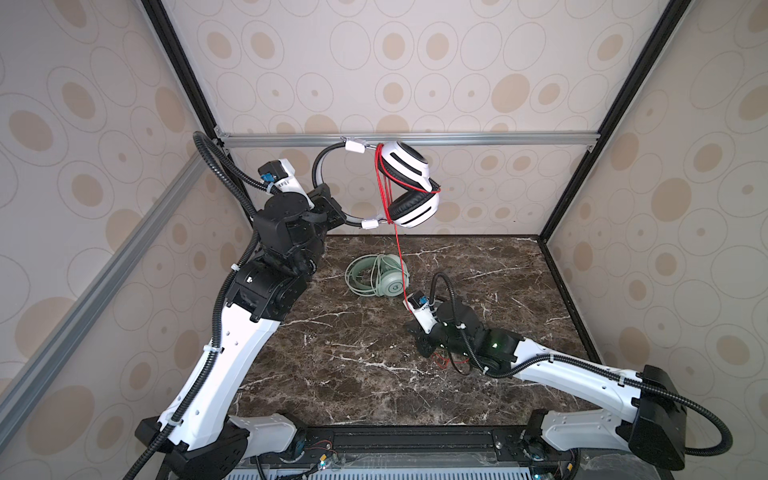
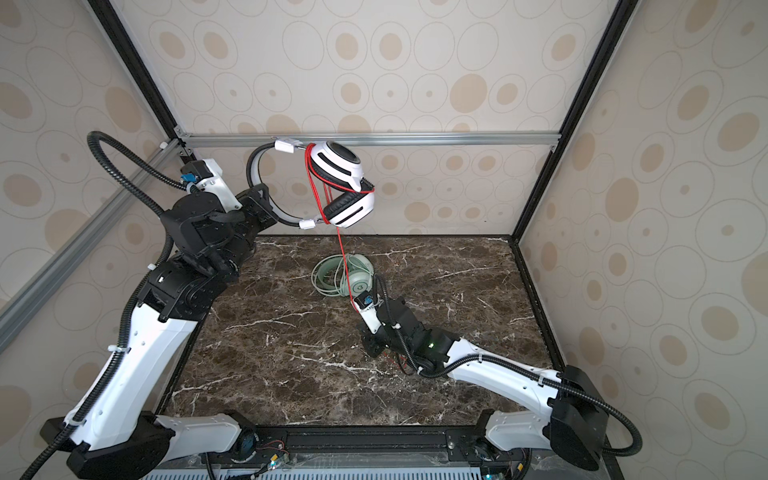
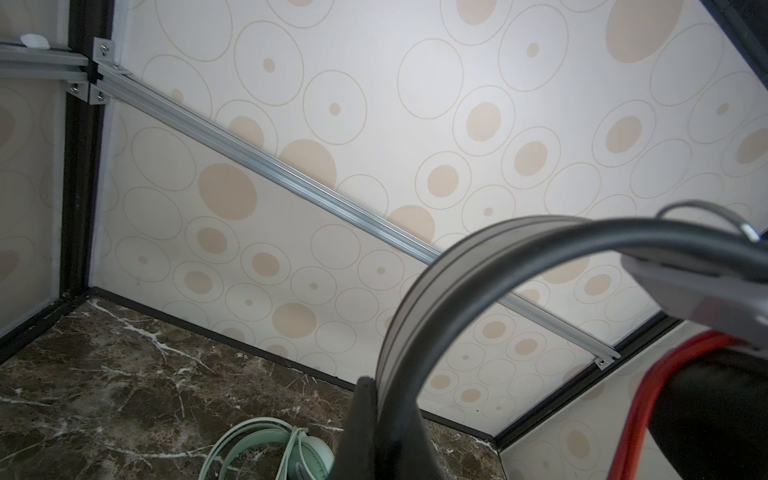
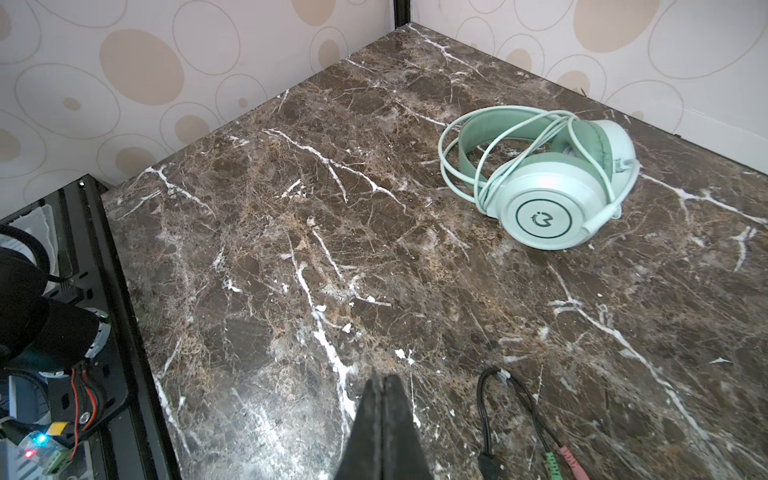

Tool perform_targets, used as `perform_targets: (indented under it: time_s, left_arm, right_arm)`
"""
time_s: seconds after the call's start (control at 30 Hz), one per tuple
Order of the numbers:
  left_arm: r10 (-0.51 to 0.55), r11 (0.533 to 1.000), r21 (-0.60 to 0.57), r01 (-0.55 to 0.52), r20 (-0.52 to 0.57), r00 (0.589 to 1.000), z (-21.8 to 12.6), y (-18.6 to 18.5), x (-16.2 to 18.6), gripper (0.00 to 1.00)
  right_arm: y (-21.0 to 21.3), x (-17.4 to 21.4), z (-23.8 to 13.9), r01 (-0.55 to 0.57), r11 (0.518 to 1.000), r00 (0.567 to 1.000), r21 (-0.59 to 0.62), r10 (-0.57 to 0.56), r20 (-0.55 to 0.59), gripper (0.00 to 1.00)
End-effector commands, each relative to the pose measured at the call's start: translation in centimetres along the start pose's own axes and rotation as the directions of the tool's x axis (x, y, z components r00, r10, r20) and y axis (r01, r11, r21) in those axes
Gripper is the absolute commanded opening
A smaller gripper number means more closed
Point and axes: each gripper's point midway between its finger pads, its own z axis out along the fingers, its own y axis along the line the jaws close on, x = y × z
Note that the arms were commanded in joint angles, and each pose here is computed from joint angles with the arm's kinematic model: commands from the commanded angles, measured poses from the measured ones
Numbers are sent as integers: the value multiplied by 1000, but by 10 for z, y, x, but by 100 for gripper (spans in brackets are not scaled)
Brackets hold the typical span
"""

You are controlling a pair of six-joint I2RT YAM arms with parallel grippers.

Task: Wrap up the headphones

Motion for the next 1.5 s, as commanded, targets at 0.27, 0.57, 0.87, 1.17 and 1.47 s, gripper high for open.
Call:
perform_targets:
  time_s: [0.27,0.57,0.87,1.17,1.47]
  left_arm:
    - [25,996,-89,-19,73,997,14,29,-8,0]
    - [208,960,-197,-201,13,978,26,58,22,0]
    - [390,877,-258,-405,-112,914,28,95,69,0]
    - [464,840,-186,-509,-237,853,25,114,118,0]
    - [560,803,-8,-596,-334,758,10,112,153,0]
  right_arm:
    - [36,-11,5,39,997,999,-61,-38,9,0]
    - [60,-34,-2,112,989,993,-100,-108,40,0]
    - [54,-82,-35,204,979,970,-23,-199,136,0]
    - [46,-121,-54,308,949,935,68,-315,161,0]
    - [27,-128,-62,376,917,916,130,-389,95,0]
